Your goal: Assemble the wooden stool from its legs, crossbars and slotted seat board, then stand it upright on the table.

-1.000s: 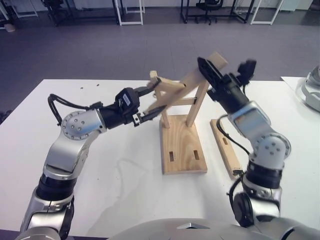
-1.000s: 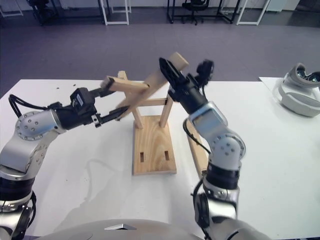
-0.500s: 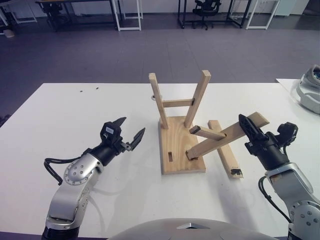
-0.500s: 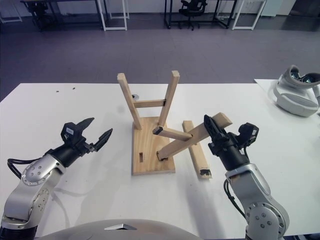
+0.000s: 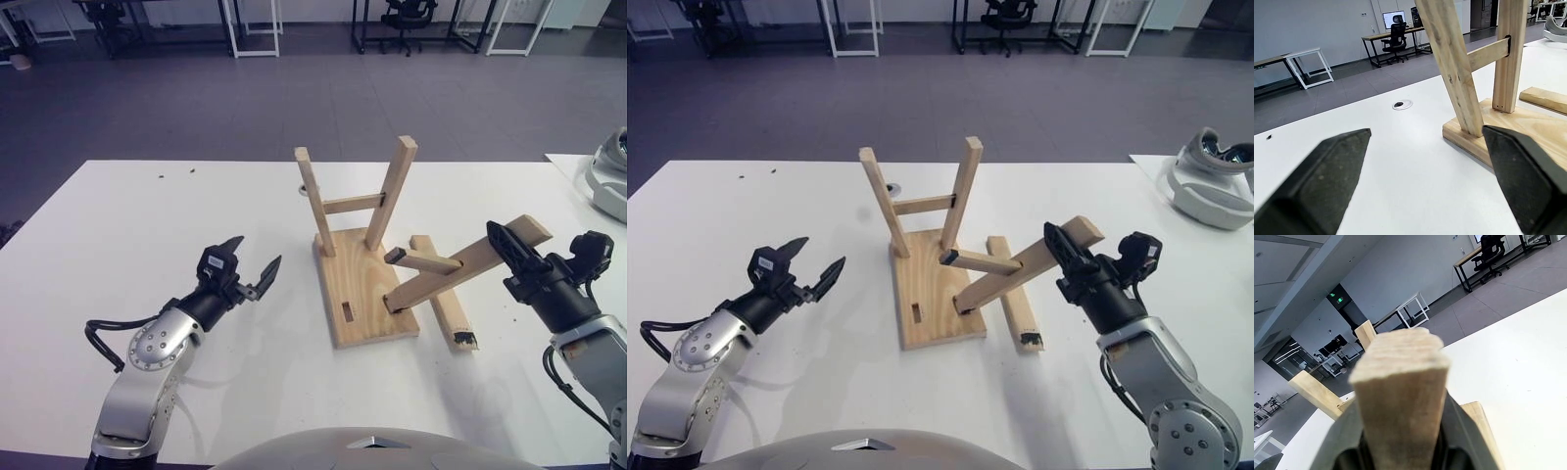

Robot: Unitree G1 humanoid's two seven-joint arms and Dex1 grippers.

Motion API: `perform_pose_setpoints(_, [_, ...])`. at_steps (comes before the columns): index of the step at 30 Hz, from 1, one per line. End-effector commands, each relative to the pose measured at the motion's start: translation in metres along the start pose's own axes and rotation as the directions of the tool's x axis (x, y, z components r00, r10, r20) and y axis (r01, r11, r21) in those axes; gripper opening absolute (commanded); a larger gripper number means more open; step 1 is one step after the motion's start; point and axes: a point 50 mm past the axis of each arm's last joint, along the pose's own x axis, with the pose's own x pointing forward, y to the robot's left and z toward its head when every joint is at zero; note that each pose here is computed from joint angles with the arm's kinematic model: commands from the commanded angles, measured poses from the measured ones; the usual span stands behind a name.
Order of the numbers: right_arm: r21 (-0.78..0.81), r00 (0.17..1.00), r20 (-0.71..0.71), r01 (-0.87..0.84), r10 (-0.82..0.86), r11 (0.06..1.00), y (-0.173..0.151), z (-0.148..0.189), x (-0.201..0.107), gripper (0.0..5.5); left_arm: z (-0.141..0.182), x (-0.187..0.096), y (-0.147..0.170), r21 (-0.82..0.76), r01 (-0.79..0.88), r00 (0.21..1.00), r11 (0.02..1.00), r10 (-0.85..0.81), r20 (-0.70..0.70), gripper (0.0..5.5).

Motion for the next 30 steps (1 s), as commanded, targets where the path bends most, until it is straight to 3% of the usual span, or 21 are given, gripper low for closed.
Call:
perform_pose_setpoints(1, [-0.068,0.998,-0.036,0.052,-0.054,0.996,-0.006,0.000,0.003,1.04,-0.001,0.001,-0.003,0.008,-0.017,1.000,1.000,0.017,-0.013,4.19])
perform_pose_setpoints(7, [-0.162,0.993,-0.051,0.097,-0.106,0.982,-0.012,0.002,0.006,1.04,-0.002,0.001,-0.005,0.006,-0.025,0.999,1.000,0.025,-0.021,4.19])
perform_pose_setpoints(13, [-0.453,0.981,-0.184,-0.035,-0.055,0.891,0.025,-0.017,0.024,1.04,-0.003,0.002,-0.004,0.015,-0.061,0.998,0.998,0.062,-0.031,4.19])
perform_pose_setpoints(19, [-0.443,0.954,-0.278,-0.023,-0.113,0.896,0.010,-0.050,0.022,1.04,0.000,0.008,-0.002,0.024,-0.033,0.999,0.999,0.034,-0.035,4.19])
perform_pose_setpoints(24, [-0.397,0.993,-0.112,-0.070,0.028,0.915,0.028,-0.017,0.041,1.04,0.000,0.011,-0.002,0.023,-0.040,0.999,0.999,0.040,-0.027,4.19])
perform_pose_setpoints(27, [-0.370,0.981,0.065,-0.147,0.183,0.917,0.050,0.015,0.049,1.04,0.000,0.014,-0.001,0.018,-0.049,0.999,0.999,0.049,-0.018,4.19])
perform_pose_setpoints(30, [-0.390,0.922,0.169,-0.262,0.349,0.883,0.076,0.042,0.048,1.83,-0.002,0.014,-0.001,0.012,-0.061,0.998,0.998,0.061,-0.020,4.19])
